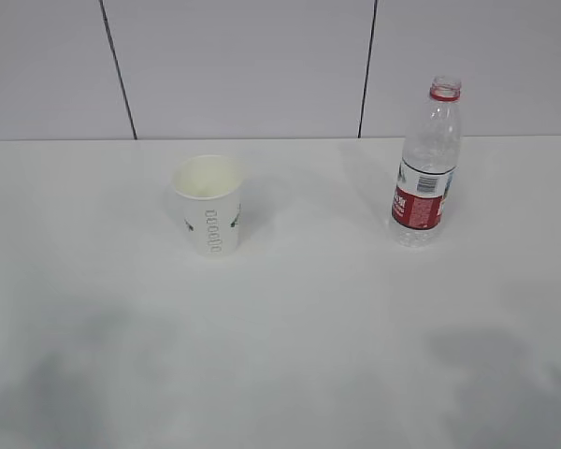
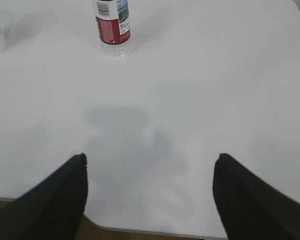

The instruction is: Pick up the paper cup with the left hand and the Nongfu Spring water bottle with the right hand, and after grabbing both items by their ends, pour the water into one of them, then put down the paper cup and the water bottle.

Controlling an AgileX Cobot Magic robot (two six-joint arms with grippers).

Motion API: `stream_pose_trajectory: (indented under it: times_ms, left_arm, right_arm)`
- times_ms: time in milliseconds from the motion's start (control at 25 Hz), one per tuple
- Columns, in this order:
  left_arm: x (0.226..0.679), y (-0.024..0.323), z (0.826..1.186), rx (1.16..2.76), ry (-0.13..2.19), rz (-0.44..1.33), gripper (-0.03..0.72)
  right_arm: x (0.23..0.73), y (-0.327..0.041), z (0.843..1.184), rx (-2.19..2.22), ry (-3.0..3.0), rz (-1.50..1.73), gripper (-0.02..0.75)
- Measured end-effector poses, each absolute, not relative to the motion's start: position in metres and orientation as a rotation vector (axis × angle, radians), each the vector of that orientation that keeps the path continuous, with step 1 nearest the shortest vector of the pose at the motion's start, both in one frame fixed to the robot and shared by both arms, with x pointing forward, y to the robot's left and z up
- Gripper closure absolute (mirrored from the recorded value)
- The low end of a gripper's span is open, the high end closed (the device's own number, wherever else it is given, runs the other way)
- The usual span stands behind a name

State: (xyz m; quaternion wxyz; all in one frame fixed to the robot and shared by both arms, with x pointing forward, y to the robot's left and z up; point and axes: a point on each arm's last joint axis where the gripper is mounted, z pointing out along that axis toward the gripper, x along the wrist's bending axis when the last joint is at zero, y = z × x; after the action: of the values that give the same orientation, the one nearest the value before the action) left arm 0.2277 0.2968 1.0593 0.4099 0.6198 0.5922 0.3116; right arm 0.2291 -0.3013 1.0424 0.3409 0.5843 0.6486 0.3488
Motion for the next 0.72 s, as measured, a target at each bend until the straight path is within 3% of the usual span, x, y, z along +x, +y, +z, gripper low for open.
stream_pose_trajectory:
  times_ms: [720]
  left_arm:
    - [0.2277, 0.2966, 1.0593, 1.56, 1.491, 0.783, 0.095]
  right_arm:
    - [0.2291, -0.3013, 1.0424, 1.52, 1.687, 0.907, 0.153]
